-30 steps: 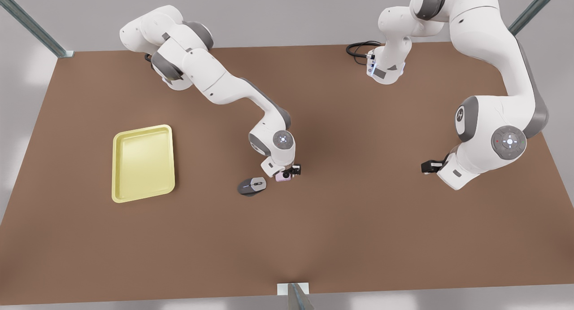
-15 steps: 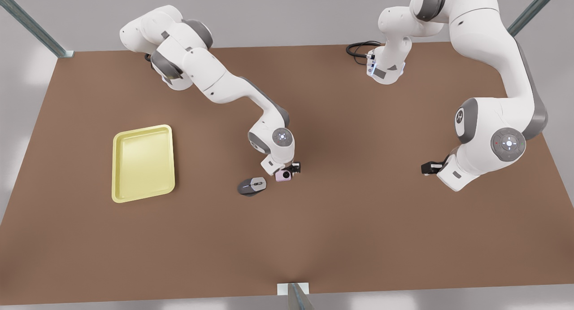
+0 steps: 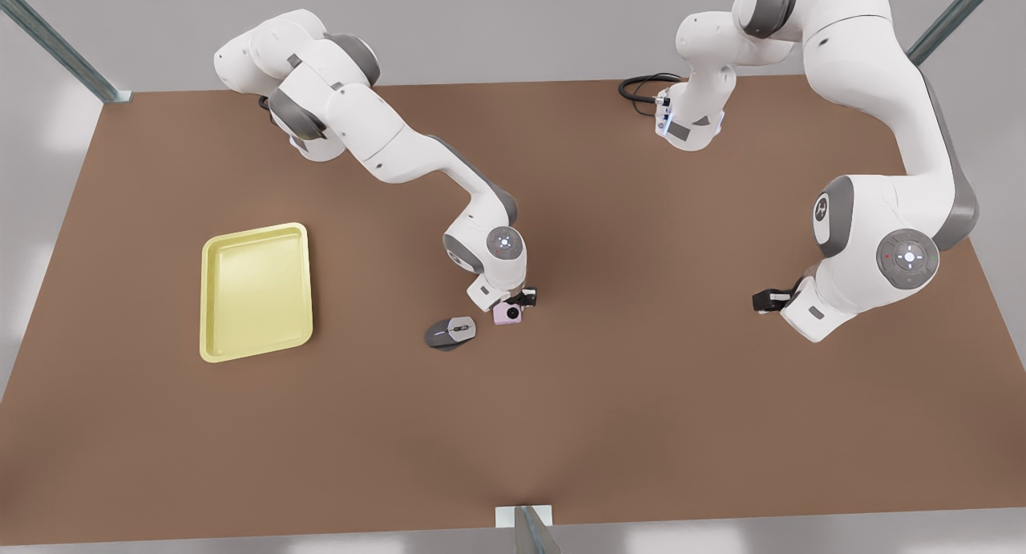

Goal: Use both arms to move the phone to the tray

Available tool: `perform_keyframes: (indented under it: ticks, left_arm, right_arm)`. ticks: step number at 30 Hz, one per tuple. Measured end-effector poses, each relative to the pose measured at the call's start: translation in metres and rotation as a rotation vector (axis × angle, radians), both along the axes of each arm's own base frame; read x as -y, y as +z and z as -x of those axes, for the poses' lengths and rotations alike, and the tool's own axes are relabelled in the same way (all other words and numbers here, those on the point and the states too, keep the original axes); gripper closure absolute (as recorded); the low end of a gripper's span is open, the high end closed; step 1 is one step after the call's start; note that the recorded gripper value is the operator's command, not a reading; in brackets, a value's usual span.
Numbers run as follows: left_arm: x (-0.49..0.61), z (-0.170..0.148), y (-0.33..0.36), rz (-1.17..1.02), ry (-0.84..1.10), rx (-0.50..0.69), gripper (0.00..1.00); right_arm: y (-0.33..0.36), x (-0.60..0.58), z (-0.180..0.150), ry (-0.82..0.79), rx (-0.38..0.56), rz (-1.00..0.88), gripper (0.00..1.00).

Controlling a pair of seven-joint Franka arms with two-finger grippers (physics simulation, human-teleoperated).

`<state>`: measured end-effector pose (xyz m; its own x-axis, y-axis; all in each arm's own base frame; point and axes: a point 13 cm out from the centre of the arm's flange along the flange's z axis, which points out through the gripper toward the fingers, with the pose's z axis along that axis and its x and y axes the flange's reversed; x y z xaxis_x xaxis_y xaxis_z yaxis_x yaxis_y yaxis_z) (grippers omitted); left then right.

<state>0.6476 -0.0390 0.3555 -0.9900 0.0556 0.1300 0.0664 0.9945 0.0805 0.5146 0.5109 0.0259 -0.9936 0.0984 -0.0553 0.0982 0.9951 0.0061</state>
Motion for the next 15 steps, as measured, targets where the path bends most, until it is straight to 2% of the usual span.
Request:
perform_keyframes:
  ticks: [15]
  left_arm:
    - [0.000,-0.001,0.004,0.001,-0.001,0.007,0.00]
  right_arm:
    - [0.024,0.007,-0.005,0.017,0.017,-0.003,0.24]
